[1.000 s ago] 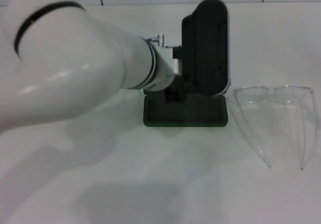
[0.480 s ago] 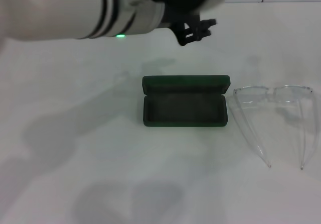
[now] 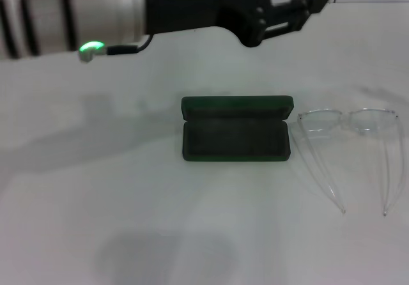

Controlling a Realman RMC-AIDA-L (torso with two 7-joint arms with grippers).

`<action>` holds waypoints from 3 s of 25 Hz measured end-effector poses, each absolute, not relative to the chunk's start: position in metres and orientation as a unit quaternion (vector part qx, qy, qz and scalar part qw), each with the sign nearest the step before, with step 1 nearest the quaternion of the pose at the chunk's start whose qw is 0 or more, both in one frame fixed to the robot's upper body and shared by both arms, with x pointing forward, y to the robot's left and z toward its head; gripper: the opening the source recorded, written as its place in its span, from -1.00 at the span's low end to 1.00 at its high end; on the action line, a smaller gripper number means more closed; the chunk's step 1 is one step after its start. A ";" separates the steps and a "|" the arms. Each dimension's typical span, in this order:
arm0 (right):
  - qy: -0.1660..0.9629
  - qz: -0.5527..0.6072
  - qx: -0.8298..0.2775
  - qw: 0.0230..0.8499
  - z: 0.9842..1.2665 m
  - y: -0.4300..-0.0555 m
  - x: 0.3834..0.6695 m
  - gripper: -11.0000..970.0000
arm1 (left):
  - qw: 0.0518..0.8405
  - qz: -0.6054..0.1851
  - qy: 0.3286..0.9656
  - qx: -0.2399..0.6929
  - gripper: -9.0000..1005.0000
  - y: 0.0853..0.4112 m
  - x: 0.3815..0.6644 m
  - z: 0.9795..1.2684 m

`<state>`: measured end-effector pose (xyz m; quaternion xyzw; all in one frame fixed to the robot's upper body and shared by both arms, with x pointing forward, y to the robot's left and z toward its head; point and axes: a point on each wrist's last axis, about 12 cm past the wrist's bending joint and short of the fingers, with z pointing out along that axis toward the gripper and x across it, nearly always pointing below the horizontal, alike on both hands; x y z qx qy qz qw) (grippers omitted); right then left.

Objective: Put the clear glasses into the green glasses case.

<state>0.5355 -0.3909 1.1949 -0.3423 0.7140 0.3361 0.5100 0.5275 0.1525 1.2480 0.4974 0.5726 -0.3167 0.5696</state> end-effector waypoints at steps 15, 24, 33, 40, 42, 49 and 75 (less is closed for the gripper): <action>0.799 0.192 -0.515 0.242 1.228 -0.320 0.611 0.68 | 0.595 -0.503 0.516 0.357 -0.05 0.248 0.512 1.174; 0.781 0.101 -0.589 0.181 1.210 -0.250 0.633 0.67 | 0.599 -0.513 0.532 0.307 -0.16 0.255 0.508 1.141; 0.758 0.081 -0.631 0.141 1.194 -0.202 0.640 0.66 | 0.595 -0.522 0.536 0.294 -0.22 0.257 0.502 1.130; 0.755 0.065 -0.643 0.109 1.175 -0.195 0.636 0.54 | 0.595 -0.528 0.537 0.279 -0.24 0.259 0.498 1.125; 0.757 0.065 -0.641 0.110 1.174 -0.194 0.636 0.42 | 0.597 -0.531 0.535 0.276 -0.25 0.261 0.495 1.123; 0.763 0.069 -0.632 0.116 1.174 -0.196 0.637 0.36 | 0.604 -0.533 0.529 0.268 -0.28 0.264 0.492 1.121; 0.786 0.082 -0.604 0.101 1.159 -0.204 0.628 -0.79 | 0.618 -0.540 0.521 0.234 -0.38 0.276 0.479 1.111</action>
